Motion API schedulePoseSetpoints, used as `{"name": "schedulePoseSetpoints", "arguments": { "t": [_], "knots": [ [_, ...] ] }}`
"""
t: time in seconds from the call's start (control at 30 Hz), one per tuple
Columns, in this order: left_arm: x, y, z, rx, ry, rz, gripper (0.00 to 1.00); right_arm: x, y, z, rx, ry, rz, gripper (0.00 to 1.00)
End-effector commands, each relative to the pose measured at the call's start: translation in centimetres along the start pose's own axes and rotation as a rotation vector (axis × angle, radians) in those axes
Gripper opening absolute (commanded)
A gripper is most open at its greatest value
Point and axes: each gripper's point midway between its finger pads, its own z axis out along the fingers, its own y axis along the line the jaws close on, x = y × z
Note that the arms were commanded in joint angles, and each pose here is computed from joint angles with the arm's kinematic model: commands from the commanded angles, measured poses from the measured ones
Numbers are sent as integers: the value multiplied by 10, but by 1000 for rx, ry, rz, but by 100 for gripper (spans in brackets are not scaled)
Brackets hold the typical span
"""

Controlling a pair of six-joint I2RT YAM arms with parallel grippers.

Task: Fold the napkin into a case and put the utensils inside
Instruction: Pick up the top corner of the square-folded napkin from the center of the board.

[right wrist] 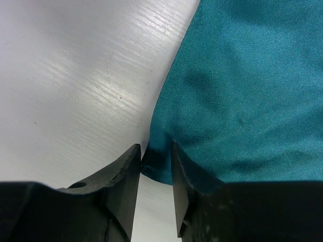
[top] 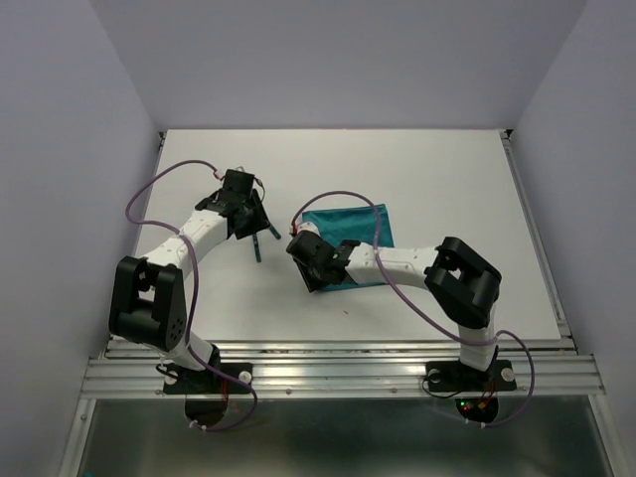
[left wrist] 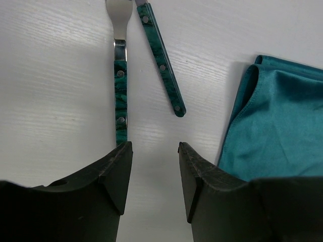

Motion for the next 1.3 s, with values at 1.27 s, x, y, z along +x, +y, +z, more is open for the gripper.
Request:
{"name": "schedulePoseSetpoints", "arguments": {
  "t": [1.27],
  "knots": [
    [1, -5, -1, 39, -5, 16, 53, -22, 11, -13, -13, -60, 54, 22]
  ]
}}
